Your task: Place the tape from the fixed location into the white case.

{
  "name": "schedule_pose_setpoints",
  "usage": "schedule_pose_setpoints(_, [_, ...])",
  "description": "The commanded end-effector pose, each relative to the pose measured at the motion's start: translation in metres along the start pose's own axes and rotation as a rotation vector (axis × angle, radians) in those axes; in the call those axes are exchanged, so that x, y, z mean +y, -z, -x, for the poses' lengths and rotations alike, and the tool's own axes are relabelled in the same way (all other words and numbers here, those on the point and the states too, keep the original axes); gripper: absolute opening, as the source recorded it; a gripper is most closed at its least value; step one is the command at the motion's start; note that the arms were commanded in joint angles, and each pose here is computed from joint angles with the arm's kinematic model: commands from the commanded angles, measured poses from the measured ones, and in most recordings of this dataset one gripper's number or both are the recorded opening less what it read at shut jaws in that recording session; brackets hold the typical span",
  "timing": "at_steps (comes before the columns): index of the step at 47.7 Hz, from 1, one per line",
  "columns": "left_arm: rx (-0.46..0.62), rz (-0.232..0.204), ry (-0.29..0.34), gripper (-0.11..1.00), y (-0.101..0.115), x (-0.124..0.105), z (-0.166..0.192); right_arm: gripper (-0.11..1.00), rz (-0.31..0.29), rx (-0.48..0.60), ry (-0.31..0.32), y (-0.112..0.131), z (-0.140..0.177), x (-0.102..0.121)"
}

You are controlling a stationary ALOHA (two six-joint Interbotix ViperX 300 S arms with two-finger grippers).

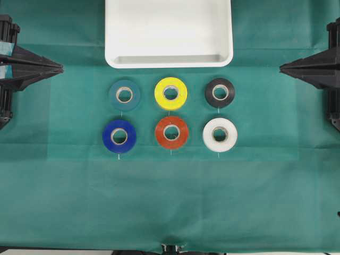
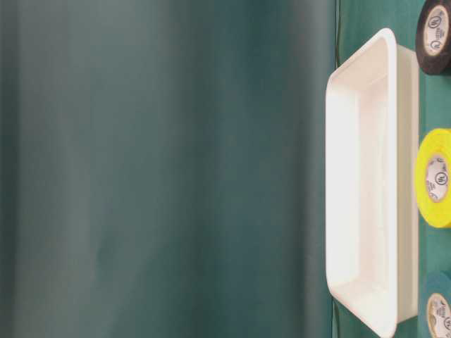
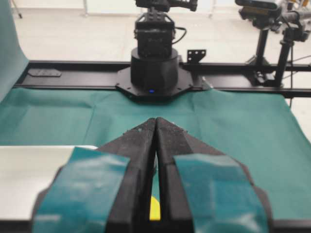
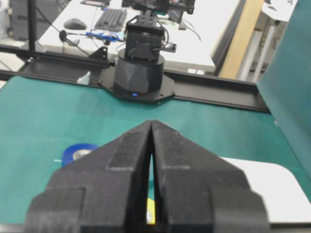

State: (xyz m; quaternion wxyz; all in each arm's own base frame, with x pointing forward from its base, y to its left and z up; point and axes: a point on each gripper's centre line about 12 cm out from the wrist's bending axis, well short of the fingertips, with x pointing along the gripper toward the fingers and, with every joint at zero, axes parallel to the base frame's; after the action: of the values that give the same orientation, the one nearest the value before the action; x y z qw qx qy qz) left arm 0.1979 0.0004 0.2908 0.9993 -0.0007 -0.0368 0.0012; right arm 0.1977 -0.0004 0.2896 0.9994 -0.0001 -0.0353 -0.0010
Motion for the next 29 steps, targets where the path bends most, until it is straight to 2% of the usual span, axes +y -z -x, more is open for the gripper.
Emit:
schedule_pose_setpoints(1, [-0.011,-0.005,0.001,0.02,-0.0104,-0.0002,-0.0028,0.00,-0.005,-0.032,-0.004,-0.0128,-0.0039,0.0009])
schedule_pose_setpoints(29, [0.046,-0.011,0.004,0.02,-0.0039,-0.0008,-0.0033,0.00,-0.016,-0.011,-0.005,-0.0097,-0.0074,0.0009])
